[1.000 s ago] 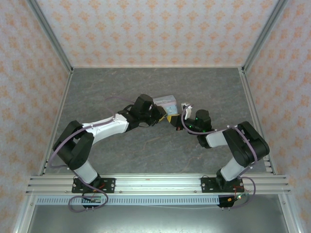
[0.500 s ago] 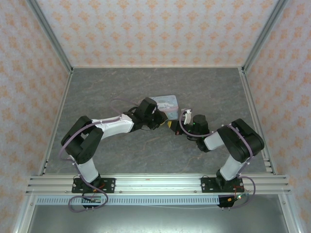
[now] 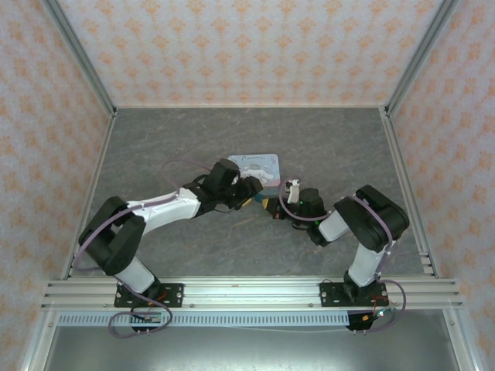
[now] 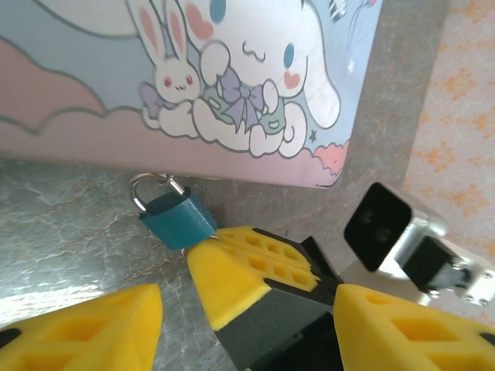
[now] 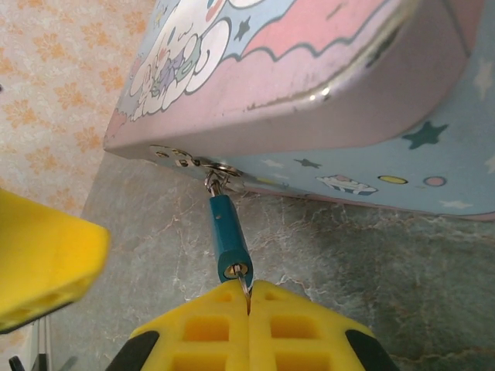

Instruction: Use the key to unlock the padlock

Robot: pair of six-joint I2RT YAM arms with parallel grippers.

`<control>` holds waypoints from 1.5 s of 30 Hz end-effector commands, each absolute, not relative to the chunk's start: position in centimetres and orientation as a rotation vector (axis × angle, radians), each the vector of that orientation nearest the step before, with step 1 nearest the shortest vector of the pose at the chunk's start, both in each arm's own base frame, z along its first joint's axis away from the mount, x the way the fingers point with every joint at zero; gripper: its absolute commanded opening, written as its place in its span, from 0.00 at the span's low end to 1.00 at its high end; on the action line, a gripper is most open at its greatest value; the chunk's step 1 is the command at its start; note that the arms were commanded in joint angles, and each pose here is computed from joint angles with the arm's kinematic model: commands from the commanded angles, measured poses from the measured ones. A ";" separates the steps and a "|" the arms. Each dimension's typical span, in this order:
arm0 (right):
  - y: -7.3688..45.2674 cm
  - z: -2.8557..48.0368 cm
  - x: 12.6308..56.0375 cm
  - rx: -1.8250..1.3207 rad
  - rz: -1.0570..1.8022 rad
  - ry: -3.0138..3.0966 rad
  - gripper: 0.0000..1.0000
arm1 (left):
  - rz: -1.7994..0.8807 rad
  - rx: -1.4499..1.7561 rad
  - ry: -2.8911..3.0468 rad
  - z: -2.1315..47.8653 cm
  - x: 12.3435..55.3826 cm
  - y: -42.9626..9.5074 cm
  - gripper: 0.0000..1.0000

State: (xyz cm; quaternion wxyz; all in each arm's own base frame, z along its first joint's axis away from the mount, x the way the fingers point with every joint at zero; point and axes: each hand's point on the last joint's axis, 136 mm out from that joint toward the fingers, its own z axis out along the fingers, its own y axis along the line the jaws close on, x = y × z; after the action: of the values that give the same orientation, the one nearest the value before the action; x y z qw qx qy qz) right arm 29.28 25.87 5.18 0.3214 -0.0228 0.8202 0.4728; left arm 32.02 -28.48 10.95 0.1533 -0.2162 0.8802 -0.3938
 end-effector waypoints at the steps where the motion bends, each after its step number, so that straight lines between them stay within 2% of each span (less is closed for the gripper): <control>1: 26.7 6.6 29.7 -0.019 1.295 2.090 0.00 | -1.077 -0.667 2.475 10.9 31.9 -26.3 0.61; 15: 27.1 7.9 29.2 0.234 1.414 2.099 0.00 | -1.197 -0.808 2.339 8.6 31.7 -26.2 0.49; 45: 29.0 9.4 29.1 0.235 1.487 2.103 0.00 | -1.205 -0.826 2.352 6.3 33.4 -28.8 0.35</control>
State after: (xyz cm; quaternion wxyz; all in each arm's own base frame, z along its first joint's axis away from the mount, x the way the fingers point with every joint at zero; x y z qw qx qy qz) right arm 28.33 27.73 6.40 0.2515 0.1040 0.8092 0.5207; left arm 32.68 -28.13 5.81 0.1776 -0.2868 0.8427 -0.4196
